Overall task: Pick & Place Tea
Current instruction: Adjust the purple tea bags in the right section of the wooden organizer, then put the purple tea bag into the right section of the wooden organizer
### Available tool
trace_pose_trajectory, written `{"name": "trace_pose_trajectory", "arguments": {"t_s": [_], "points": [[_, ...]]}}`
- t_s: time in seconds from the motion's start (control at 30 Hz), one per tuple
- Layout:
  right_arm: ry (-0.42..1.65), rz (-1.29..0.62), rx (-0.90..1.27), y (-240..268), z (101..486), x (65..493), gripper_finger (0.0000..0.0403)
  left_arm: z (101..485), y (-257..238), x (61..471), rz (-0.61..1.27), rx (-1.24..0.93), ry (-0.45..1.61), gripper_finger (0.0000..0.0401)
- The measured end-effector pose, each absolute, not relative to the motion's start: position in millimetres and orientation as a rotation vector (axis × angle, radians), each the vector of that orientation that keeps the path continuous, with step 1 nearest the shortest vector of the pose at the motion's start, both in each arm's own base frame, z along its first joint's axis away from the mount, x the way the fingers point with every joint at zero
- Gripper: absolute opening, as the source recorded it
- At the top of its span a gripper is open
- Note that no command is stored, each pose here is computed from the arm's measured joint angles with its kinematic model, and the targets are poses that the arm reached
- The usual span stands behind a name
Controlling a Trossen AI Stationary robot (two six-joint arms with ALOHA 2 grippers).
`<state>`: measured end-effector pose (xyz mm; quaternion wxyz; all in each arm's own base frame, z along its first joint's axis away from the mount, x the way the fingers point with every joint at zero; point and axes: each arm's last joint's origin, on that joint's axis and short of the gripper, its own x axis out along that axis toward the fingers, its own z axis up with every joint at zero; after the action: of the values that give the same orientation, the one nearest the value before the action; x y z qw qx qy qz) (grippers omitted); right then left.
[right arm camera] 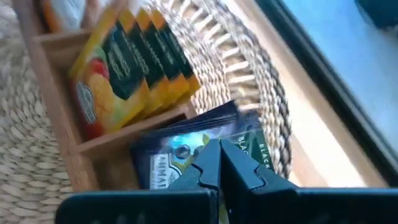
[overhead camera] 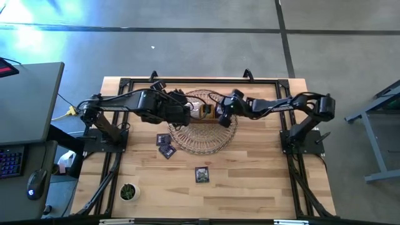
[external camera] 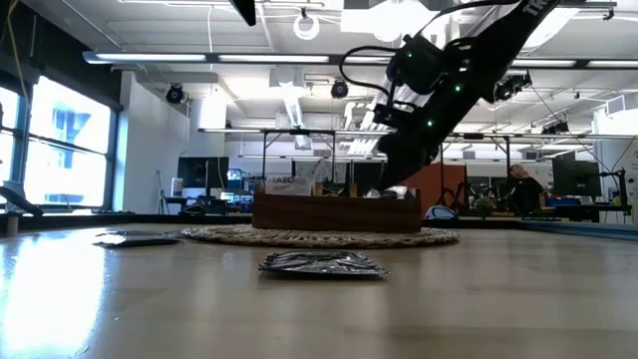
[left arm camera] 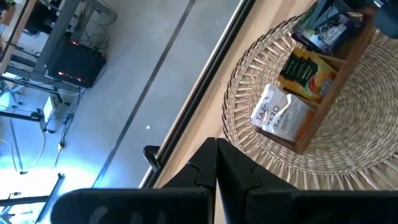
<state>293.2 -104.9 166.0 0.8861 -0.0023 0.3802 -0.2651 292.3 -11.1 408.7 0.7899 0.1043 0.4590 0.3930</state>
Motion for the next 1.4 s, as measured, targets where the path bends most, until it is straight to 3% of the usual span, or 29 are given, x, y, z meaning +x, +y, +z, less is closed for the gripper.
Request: {"name": "trace_pose_trajectory", "arguments": {"t_s": [0.53, 0.67, 0.87, 1.13, 1.4], "points": [[0.519, -0.356, -0.082, -53.6, 258.9, 259.5, 0.0, 410.0, -16.9, 288.7, 0.765, 0.153, 1.011, 0.0002], [0.433, -0.21, -0.104, -21.2, 278.0, 250.7, 0.0, 427.6, -29.8, 265.3, 0.689, 0.103, 0.951, 0.0002], [0.417, -0.013, -0.143, 25.0, 276.5, 253.2, 0.0, 438.0, -51.2, 212.5, 0.636, -0.018, 0.829, 0.0002], [0.469, 0.103, -0.244, 63.3, 256.0, 263.3, 0.001, 356.3, -84.1, 193.7, 0.54, -0.1, 0.77, 0.0002], [0.463, -0.043, -0.331, 85.2, 222.8, 290.3, 0.0004, 272.2, -99.8, 213.1, 0.408, -0.231, 0.802, 0.0002]]}}
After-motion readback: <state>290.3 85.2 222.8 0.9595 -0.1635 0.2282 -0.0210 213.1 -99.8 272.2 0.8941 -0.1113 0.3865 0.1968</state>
